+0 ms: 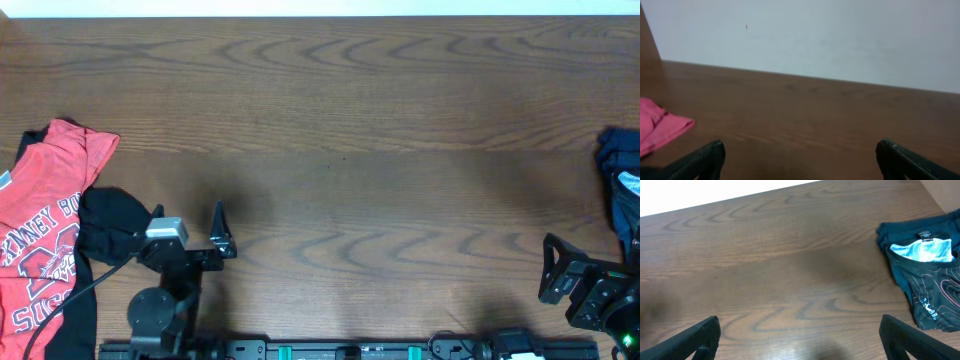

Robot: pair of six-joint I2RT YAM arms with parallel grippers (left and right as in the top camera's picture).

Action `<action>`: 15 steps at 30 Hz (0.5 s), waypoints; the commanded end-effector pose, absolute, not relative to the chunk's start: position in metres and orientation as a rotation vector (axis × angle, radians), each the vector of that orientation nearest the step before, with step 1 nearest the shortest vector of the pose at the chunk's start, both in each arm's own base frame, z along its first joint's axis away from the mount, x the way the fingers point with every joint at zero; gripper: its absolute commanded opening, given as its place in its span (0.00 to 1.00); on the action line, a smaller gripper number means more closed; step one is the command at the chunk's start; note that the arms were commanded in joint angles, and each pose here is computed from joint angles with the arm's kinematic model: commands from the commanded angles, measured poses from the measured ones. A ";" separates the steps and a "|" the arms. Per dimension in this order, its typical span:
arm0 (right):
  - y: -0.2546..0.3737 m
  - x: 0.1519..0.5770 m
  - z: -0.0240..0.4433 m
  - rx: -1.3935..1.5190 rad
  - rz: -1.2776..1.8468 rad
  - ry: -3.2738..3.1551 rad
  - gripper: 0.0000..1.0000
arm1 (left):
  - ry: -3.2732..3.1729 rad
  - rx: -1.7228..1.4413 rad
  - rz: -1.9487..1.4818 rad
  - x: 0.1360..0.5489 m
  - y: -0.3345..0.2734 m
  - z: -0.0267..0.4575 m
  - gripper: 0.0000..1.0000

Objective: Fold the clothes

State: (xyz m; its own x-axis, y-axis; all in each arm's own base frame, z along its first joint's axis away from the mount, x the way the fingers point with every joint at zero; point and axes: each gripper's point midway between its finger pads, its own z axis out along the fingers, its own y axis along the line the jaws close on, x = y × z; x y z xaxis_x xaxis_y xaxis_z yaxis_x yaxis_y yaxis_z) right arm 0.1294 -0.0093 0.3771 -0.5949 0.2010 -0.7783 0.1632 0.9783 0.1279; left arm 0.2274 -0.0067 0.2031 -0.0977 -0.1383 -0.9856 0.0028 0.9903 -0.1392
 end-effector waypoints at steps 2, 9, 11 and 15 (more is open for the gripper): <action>-0.008 0.130 0.377 0.254 0.065 2.221 0.99 | 1.665 -0.128 -0.099 0.236 -0.002 0.181 0.98; -0.008 0.130 0.377 0.254 0.065 2.221 0.99 | 1.715 -0.132 -0.090 0.240 -0.002 0.151 0.98; -0.008 0.130 0.377 0.254 0.065 2.221 0.99 | 1.735 -0.135 -0.084 0.241 -0.001 0.141 0.98; -0.008 0.130 0.377 0.254 0.064 2.221 0.99 | 1.735 -0.139 -0.077 0.242 0.000 0.137 0.98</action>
